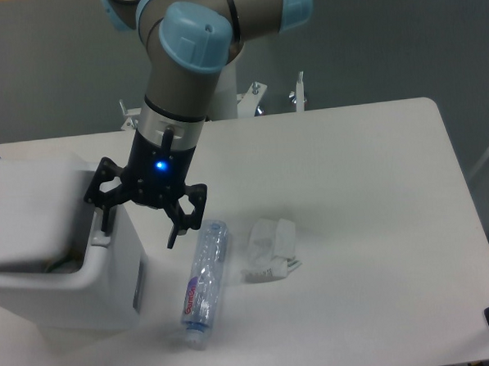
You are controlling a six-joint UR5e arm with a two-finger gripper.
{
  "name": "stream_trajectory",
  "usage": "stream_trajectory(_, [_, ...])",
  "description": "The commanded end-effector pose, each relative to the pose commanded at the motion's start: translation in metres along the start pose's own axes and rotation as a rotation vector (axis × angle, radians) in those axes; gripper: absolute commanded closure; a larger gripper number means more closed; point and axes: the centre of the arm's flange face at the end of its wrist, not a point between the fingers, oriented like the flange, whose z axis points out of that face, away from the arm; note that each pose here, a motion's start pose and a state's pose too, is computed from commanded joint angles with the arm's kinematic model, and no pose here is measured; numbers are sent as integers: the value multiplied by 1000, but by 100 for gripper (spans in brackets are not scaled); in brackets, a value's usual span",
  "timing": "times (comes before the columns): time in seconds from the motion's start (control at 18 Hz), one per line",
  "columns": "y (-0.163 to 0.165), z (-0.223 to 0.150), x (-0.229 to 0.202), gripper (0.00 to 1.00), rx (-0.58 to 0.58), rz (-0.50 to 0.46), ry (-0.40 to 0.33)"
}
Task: Open the trash can
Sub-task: 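Push the lid edge with the gripper to swing the lid open, then withdraw the gripper from the open trash can back over the table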
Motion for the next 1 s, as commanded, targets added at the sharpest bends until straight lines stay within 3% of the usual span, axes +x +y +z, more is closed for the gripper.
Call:
stream_trajectory(0.5, [-7,-16,-13,0,24,5,-40])
stream_trajectory(0.61, [-7,-32,-46,0,42,-26,-86])
stream_trajectory(1.0, [19,-42,-179,0,12,79,-162])
